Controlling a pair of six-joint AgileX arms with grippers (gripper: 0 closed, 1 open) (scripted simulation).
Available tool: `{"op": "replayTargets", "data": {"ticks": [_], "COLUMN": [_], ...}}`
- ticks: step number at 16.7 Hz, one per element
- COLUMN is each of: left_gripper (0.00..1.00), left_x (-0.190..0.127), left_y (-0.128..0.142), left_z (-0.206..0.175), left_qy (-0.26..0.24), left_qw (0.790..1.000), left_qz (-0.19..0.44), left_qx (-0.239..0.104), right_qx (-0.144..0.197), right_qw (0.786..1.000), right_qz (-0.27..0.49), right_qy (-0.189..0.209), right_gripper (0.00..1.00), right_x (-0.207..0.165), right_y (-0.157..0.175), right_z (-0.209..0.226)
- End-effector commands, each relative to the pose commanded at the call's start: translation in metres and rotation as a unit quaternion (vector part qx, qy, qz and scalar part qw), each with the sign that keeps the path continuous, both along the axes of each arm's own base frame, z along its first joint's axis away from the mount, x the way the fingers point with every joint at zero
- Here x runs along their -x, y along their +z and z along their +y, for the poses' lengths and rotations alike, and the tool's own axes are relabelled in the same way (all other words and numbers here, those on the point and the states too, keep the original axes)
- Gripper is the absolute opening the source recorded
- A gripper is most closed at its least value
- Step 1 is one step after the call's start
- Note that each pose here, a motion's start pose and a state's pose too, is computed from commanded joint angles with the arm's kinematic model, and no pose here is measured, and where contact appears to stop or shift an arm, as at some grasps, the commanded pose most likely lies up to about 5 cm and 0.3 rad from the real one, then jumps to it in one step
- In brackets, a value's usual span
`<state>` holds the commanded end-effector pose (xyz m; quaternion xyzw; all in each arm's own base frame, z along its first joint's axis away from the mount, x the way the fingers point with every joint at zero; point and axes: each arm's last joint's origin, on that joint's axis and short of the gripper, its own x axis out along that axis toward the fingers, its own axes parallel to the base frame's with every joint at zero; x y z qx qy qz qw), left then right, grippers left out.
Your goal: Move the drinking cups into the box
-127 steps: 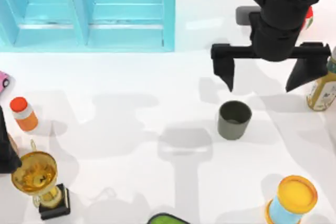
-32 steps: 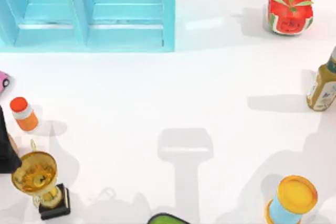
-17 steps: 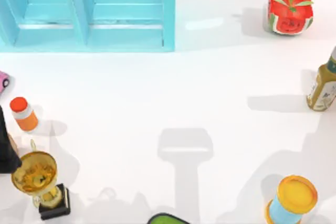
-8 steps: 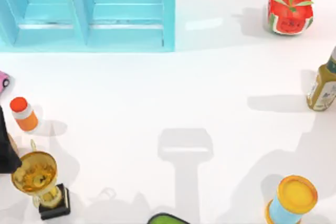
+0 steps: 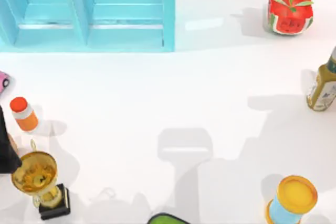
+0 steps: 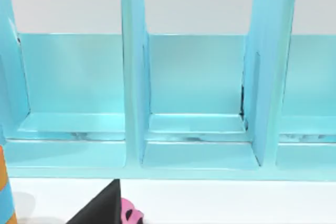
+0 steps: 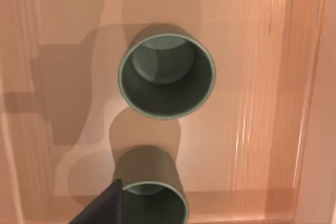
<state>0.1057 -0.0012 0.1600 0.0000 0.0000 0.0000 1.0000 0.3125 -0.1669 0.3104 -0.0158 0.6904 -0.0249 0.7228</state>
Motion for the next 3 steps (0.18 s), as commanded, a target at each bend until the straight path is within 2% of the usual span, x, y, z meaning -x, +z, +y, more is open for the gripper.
{"op": "replayTargets", "data": {"ticks": [3], "left_gripper": [1.00], "left_x": [0.0000], "left_y": [0.0000], "left_z": [0.0000], "left_qy": [0.000], "left_qw": [1.000], "left_qz": [0.000], "left_qx": [0.000], "right_qx": [-0.001], "right_qw": [1.000], "right_qz": [0.000], "right_qy": [0.000], "right_gripper": [1.00], "right_x": [0.0012], "right_y": [0.0069], "right_z": [0.0010]}}
